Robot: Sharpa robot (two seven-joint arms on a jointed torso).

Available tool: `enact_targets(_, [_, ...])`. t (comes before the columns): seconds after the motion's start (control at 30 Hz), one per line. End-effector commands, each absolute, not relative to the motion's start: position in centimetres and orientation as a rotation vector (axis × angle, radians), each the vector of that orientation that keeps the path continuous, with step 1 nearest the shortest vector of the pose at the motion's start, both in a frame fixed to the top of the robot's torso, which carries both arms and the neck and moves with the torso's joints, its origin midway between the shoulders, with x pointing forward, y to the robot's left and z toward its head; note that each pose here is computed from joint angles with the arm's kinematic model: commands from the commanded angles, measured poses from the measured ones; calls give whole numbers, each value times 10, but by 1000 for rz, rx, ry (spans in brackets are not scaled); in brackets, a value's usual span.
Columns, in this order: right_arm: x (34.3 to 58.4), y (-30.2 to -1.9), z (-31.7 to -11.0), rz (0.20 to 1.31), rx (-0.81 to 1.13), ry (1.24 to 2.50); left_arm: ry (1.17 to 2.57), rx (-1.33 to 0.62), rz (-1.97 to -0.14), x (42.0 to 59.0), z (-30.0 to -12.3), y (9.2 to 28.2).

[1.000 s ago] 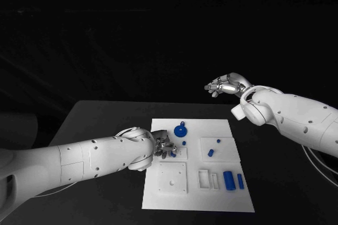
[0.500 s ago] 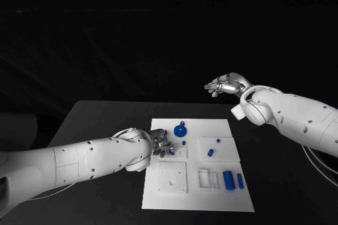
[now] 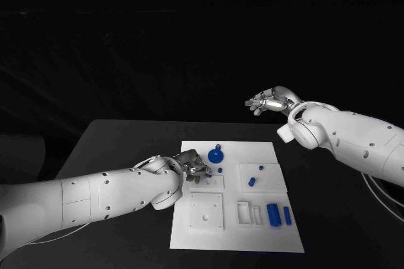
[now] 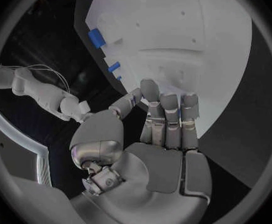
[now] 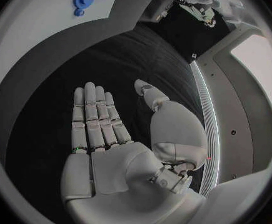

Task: Assemble the parts on the task board

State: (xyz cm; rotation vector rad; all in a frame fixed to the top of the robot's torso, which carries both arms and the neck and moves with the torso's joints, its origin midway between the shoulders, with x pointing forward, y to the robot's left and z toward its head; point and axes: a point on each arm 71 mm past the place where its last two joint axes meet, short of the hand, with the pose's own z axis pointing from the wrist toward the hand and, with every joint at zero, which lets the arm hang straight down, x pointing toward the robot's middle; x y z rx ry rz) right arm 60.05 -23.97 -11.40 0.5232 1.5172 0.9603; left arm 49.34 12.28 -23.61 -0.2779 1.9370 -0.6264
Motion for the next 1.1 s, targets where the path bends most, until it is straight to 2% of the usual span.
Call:
enact_targets(0.03, [600,-240,-114,966,507,1526,1884,-270,-649,493,-235,122])
enact_targets(1.1, [600,-239,-115,967,505,1542,2009,-175,-561,490,-254,120])
